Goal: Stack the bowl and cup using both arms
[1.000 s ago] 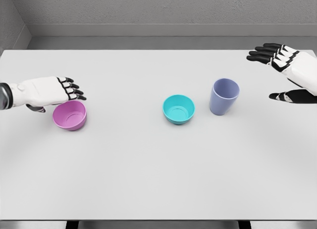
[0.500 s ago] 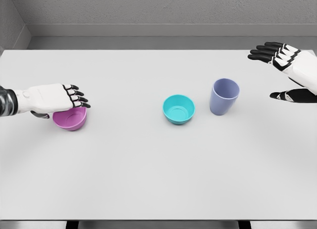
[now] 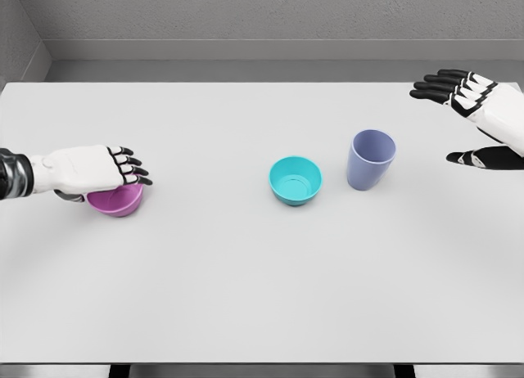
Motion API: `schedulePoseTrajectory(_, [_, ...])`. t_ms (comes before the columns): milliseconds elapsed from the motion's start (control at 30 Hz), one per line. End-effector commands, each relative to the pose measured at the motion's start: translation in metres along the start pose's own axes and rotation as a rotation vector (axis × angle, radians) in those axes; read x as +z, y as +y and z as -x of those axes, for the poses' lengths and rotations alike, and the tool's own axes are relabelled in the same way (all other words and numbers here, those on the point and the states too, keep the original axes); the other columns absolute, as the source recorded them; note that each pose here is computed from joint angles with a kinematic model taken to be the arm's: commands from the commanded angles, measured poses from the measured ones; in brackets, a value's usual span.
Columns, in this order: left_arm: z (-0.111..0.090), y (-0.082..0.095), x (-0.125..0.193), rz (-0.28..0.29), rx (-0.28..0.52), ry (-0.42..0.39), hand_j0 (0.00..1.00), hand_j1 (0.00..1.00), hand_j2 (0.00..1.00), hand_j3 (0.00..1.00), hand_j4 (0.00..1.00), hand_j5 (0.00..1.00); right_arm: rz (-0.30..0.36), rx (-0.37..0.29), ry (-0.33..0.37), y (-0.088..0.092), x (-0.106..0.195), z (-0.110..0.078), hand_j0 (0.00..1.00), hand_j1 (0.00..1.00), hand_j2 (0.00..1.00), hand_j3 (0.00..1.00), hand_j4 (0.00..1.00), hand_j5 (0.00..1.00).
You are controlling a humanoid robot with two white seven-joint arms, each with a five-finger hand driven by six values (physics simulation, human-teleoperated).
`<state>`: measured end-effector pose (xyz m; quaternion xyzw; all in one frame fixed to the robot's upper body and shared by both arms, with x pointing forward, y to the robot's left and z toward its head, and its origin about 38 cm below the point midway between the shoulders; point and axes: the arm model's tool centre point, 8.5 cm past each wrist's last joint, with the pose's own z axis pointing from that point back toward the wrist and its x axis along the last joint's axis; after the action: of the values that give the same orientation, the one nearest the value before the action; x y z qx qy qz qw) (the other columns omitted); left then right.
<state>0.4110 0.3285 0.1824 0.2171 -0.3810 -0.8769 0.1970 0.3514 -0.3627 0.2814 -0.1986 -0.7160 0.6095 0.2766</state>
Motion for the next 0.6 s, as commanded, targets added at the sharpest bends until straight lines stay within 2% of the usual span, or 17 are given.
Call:
schedulePoseTrajectory(0, [0.0005,0.0001,0.0003,-0.002,0.003,0.002,1.00,1.00,1.00,1.00,1.00,1.00,0.003,-0.006,0.001,-0.0005,0.0005,0.0002,1.00,1.00,1.00,1.00,1.00,1.00])
schedulePoseTrajectory(267, [0.0011,-0.0007,0.0004,0.001,0.004,0.004,1.00,1.00,1.00,1.00,1.00,1.00,0.002,-0.006,0.006,-0.0001,0.0012,0.0015,1.00,1.00,1.00,1.00,1.00,1.00])
schedulePoseTrajectory(300, [0.0008,-0.0013,0.0004,0.011,0.003,0.003,1.00,1.00,1.00,1.00,1.00,1.00,0.002,-0.006,0.006,-0.0001,0.0012,0.0015,1.00,1.00,1.00,1.00,1.00,1.00])
schedulePoseTrajectory(333, [0.0009,-0.0039,0.0002,0.050,0.002,0.003,1.00,1.00,1.00,1.00,1.00,1.00,0.003,-0.007,0.006,-0.0002,0.0012,0.0015,1.00,1.00,1.00,1.00,1.00,1.00])
schedulePoseTrajectory(433, [0.0006,-0.0041,-0.0003,0.054,0.003,0.001,1.00,1.00,1.00,1.00,1.00,1.00,0.003,-0.007,0.006,-0.0002,0.0012,0.0015,1.00,1.00,1.00,1.00,1.00,1.00])
schedulePoseTrajectory(467, [0.0002,-0.0037,-0.0009,0.052,0.005,0.000,0.94,0.94,0.94,0.94,0.94,0.94,0.003,-0.007,0.006,-0.0002,0.0012,0.0015,1.00,1.00,1.00,1.00,1.00,1.00])
schedulePoseTrajectory(567, [-0.0011,-0.0031,-0.0026,0.046,0.008,-0.005,0.83,0.83,0.83,0.83,0.83,0.83,0.003,-0.007,0.006,-0.0002,0.0012,0.0015,1.00,1.00,1.00,1.00,1.00,1.00])
